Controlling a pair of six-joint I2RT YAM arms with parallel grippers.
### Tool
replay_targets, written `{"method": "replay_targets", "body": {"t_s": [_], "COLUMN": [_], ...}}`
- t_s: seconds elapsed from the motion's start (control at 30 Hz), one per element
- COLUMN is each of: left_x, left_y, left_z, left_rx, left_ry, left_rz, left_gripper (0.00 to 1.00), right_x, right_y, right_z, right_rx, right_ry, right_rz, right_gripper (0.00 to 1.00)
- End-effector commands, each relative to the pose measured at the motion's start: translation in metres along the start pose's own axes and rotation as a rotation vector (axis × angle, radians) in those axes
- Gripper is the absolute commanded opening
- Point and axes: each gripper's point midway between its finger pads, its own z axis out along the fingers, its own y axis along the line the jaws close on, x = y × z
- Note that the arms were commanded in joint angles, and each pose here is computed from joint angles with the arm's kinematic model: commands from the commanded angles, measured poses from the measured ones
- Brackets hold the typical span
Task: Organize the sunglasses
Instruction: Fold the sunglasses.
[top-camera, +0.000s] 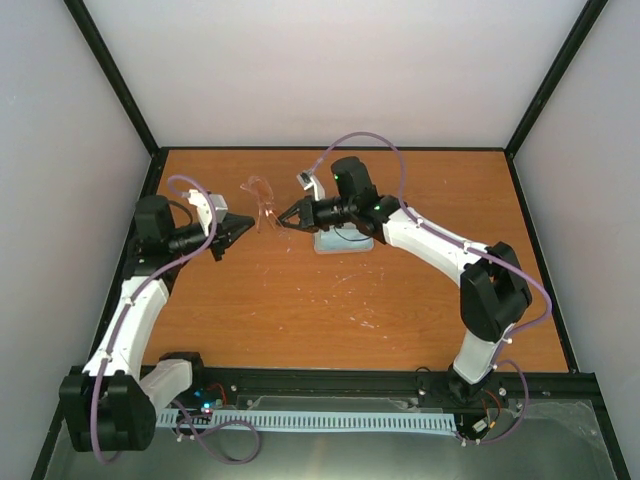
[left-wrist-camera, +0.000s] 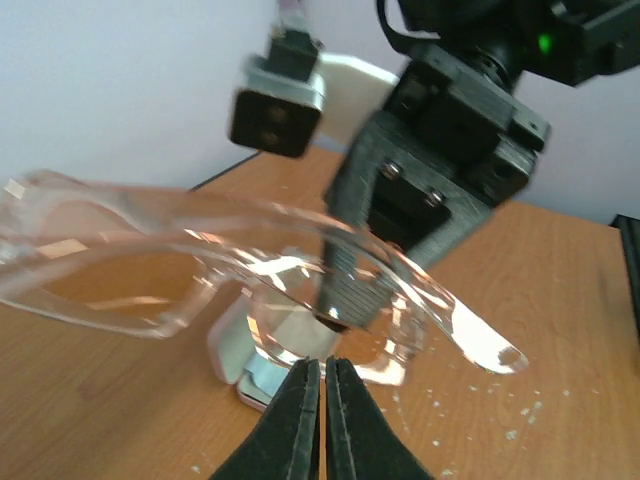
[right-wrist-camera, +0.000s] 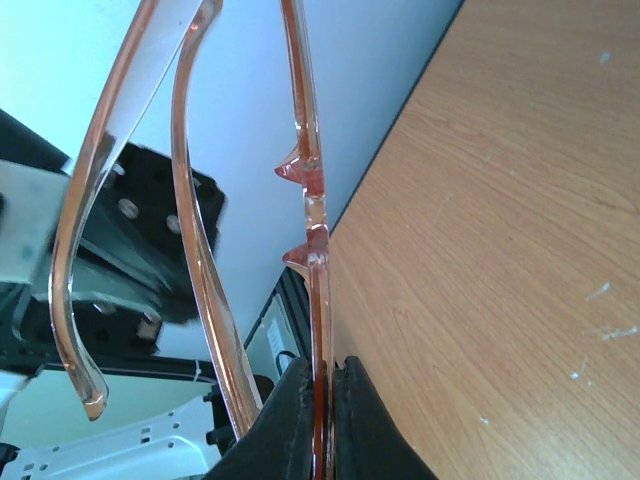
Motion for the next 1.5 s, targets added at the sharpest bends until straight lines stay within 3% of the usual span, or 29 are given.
{"method": "replay_targets", "body": {"t_s": [0.0, 0.4, 0.97, 1.47], "left_x": [0.016, -0.008, -0.022, -0.026], "left_y": [-0.024, -0.016, -0.038, 0.003], "left_z": [0.001, 0.022, 0.013, 0.03], "left_rx": [0.097, 0.157, 0.231, 0.131], "left_ry": [0.02, -0.04, -0.046, -0.074], "left_rz": [-0.017, 0.003, 0.034, 0.02], "left_gripper": [0.06, 0.07, 0.05, 0.1], "right_x": [-0.02, -0.008, -0.008, 0.017], "right_y": [0.019, 0.016, -0.002, 0.037], "right_z": [0.0, 0.003, 0.007, 0.001], "right_rx": [-0.04, -0.052, -0.012, -0.152], "right_ry": [-0.045, 0.007, -0.001, 0.1], "right_rz": [-0.052, -0.049, -0.024, -0.093], "right_gripper": [0.03, 0.03, 0.03, 0.03]}}
